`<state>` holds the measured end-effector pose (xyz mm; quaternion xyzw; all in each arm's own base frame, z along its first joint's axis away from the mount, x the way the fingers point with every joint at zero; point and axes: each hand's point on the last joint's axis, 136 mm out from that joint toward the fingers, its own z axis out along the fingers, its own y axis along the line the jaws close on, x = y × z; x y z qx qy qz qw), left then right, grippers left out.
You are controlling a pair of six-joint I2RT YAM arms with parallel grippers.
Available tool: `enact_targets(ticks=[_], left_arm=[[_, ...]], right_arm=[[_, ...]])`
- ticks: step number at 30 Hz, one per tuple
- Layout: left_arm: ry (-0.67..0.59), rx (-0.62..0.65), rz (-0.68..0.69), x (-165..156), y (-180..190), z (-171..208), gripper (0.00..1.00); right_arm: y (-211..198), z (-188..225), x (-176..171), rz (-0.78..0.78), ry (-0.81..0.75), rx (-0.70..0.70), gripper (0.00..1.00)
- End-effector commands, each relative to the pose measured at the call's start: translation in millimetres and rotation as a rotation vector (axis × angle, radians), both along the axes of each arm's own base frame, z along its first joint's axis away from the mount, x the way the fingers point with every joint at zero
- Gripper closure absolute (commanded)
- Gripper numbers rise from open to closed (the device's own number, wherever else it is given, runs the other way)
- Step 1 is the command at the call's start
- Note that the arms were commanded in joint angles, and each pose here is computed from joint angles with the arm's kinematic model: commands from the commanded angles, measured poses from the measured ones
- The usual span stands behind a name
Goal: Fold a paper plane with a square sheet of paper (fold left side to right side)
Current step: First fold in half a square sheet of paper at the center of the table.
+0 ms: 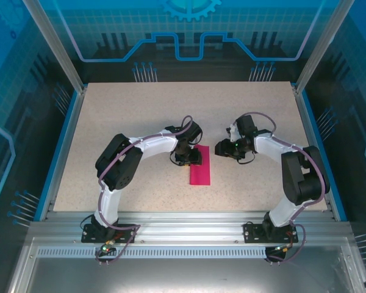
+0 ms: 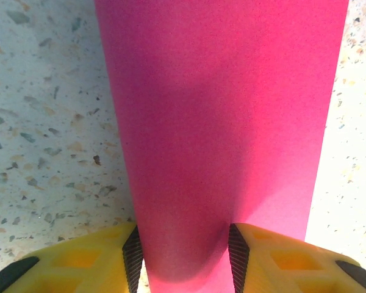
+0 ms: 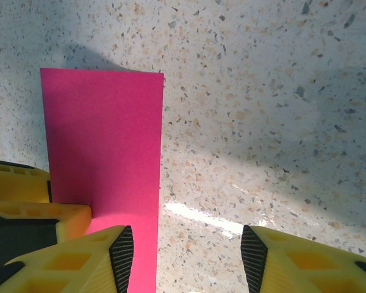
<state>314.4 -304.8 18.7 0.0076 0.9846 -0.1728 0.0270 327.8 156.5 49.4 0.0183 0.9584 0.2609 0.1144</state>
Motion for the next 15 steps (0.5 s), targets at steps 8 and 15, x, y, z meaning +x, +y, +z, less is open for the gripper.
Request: enact_targets(ticks=[8,15], left_arm=[[0.003,0.015,0.012,-7.4,12.7,1.3,0.54],[-0.002,0.017,0.018,-6.3,15.3,2.6,0.53]], right_arm=[[0.9,-2.1,-11.4,0.02,0.024,-0.002,0.47],[1.4,-2.0,-11.4,0.021,0.025,-0.001,0.47]])
